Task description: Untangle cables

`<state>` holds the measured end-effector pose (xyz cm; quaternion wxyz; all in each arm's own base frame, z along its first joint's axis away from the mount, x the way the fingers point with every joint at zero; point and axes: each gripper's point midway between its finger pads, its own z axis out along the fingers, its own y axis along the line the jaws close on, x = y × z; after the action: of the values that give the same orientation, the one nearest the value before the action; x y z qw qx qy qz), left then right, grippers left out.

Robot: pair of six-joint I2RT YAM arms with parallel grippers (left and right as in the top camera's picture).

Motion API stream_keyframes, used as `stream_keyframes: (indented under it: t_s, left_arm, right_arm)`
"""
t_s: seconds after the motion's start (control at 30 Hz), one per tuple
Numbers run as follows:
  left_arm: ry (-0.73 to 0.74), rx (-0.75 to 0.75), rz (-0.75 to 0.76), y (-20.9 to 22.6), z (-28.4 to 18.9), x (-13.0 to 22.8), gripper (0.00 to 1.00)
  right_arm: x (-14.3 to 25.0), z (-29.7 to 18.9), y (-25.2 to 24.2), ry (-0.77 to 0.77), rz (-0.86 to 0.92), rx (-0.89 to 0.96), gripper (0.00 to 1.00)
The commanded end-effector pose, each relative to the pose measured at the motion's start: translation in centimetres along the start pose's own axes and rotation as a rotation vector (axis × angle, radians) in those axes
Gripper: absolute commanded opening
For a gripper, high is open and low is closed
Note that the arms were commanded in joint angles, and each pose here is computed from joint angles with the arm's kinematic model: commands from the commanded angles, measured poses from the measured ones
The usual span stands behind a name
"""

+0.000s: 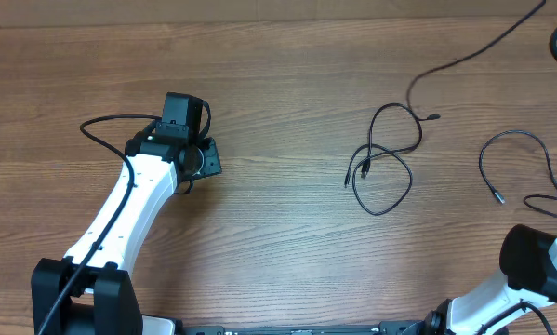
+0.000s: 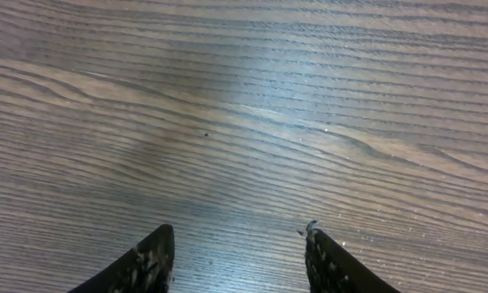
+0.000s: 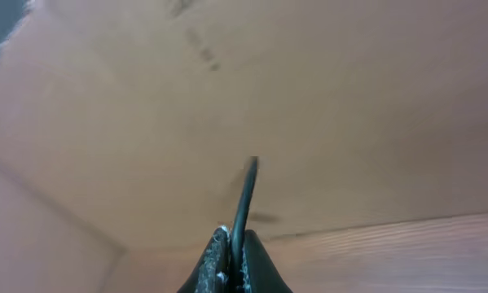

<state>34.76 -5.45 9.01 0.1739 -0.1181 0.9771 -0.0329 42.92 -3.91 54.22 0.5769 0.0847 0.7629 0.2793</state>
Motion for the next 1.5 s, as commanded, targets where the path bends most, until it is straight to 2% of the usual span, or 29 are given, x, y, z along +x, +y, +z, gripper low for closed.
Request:
stream_keyframes:
  t_s: [0.0, 0.13, 0.3, 0.47, 0.5, 0.53, 0.57, 0.63, 0.67, 0.7, 0.93, 1.13, 1.47]
  left_arm:
    - [0.012, 0.009, 0.03, -0.3, 0.1, 0.1, 0.52]
    - [0.012, 0.009, 0.03, -0.3, 0.1, 0.1, 0.52]
    - [0.012, 0.009, 0.03, -0.3, 0.1, 0.1, 0.52]
    - [0.012, 0.01, 0.03, -0.3, 0.1, 0.1, 0.52]
    - [0.012, 0.01, 0.03, -0.3, 0.1, 0.1, 0.52]
    - [0.014, 0.012, 0.03, -0.4, 0.1, 0.2, 0.52]
    - [0.016, 0.018, 0.03, -0.5, 0.1, 0.2, 0.52]
    - [0.022, 0.034, 0.03, -0.7, 0.1, 0.3, 0.53]
    - [0.022, 0.034, 0.03, -0.7, 0.1, 0.3, 0.53]
    - [0.022, 0.034, 0.03, -0.7, 0.1, 0.3, 0.54]
    - [0.022, 0.034, 0.03, -0.7, 0.1, 0.3, 0.55]
    - [0.022, 0.034, 0.03, -0.7, 0.1, 0.3, 0.55]
    - [0.021, 0.034, 0.03, -0.7, 0.1, 0.3, 0.55]
  right_arm:
    - [-2.1, -1.1, -4.2, -0.124, 0.013, 0.263, 0.04]
    - [-2.0, -3.8, -10.0, -0.181, 0.048, 0.614, 0.04]
    - [0.2, -7.7, -15.3, -0.148, 0.071, 0.983, 0.04]
    - [3.8, -7.7, -17.7, -0.006, 0.094, 1.076, 0.04]
    - [4.6, -7.4, -18.1, 0.03, 0.102, 1.076, 0.06]
    - [5.6, -6.9, -18.4, 0.072, 0.115, 1.064, 0.12]
    - [6.4, -6.3, -18.5, 0.107, 0.128, 1.041, 0.26]
    - [8.2, -4.9, -18.2, 0.182, 0.163, 0.972, 0.65]
    - [9.2, -4.4, -18.0, 0.221, 0.184, 0.938, 0.76]
    - [10.1, -4.0, -17.9, 0.257, 0.203, 0.91, 0.79]
    - [14.7, -3.7, -17.6, 0.443, 0.291, 0.863, 0.86]
    - [19.3, -3.1, -16.9, 0.65, 0.306, 0.774, 0.87]
    - [31.2, 1.6, -15.4, 1.008, 0.208, 0.577, 0.87]
